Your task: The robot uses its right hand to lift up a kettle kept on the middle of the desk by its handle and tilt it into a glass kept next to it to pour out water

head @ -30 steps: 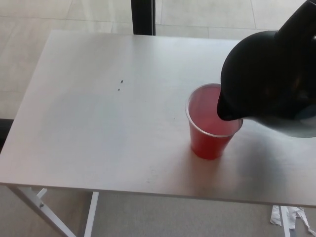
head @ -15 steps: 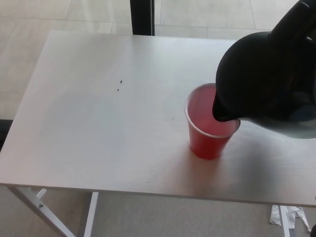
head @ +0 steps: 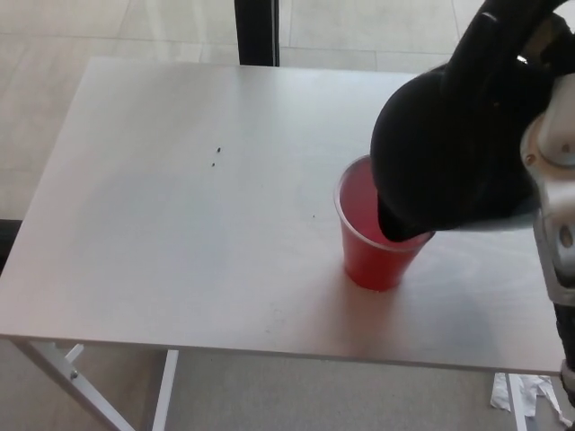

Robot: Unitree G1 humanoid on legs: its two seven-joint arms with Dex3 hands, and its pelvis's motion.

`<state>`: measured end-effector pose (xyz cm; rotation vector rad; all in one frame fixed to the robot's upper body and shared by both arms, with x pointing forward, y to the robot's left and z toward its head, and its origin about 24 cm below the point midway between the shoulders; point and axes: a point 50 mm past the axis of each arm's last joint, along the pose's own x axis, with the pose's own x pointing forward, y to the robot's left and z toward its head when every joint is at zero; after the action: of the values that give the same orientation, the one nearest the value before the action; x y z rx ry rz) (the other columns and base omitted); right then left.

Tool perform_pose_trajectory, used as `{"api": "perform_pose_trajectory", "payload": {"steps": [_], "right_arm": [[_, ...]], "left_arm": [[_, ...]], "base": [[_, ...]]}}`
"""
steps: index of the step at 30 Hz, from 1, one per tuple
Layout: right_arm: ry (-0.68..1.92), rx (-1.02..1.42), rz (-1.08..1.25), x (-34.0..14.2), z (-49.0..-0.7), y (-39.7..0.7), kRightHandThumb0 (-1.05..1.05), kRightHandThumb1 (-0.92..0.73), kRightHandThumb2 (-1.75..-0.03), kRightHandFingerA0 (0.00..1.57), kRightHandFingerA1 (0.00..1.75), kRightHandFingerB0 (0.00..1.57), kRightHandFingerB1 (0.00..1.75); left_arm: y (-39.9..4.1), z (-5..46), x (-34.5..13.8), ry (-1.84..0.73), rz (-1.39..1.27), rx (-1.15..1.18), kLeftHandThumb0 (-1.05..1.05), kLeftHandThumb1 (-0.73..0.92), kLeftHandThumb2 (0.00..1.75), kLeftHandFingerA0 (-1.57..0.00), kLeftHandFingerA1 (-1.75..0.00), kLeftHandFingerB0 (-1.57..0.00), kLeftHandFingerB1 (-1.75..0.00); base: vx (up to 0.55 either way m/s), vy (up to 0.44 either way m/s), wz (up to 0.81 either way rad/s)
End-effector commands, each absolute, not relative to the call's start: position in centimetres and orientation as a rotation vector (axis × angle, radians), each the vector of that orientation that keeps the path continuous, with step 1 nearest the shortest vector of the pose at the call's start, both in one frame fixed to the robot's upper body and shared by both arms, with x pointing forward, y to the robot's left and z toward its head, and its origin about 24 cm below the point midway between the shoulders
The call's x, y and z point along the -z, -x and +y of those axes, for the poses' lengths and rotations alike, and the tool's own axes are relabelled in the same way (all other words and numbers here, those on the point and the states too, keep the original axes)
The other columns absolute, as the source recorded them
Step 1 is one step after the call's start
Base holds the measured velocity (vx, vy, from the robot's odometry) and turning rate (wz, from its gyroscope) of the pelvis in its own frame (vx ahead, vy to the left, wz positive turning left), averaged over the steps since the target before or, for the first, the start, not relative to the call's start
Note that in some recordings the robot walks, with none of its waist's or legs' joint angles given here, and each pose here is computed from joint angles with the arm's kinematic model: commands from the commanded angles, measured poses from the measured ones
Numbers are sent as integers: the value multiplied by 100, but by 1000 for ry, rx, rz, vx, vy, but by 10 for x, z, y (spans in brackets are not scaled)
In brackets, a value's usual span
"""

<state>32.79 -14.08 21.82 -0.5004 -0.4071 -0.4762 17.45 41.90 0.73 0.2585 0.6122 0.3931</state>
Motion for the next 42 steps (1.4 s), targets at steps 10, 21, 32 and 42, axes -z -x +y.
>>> {"api": "perform_pose_trajectory", "payload": {"steps": [10,21,32,42], "right_arm": [[756,425,-566,-212,-115,-317,-19,-56,-92,95,175,70,167],[799,448,-545,-203,-121,-321,-15,-51,-104,95,175,69,164],[770,395,-600,-194,-107,-314,-23,-62,-94,96,175,75,165],[793,428,-570,-196,-124,-317,-25,-46,-102,120,139,99,127]], "left_arm": [[-174,419,-8,-256,626,-400,-105,72,98,-66,-62,-52,-80],[-174,418,-8,-262,629,-392,-105,54,133,-67,-60,-52,-81],[-176,417,-9,-265,624,-394,-105,54,133,-66,-59,-52,-81],[-175,417,-10,-252,618,-393,-105,72,98,-65,-63,-51,-82]], "base": [[0,0,0],[0,0,0],[0,0,0],[0,0,0]]}}
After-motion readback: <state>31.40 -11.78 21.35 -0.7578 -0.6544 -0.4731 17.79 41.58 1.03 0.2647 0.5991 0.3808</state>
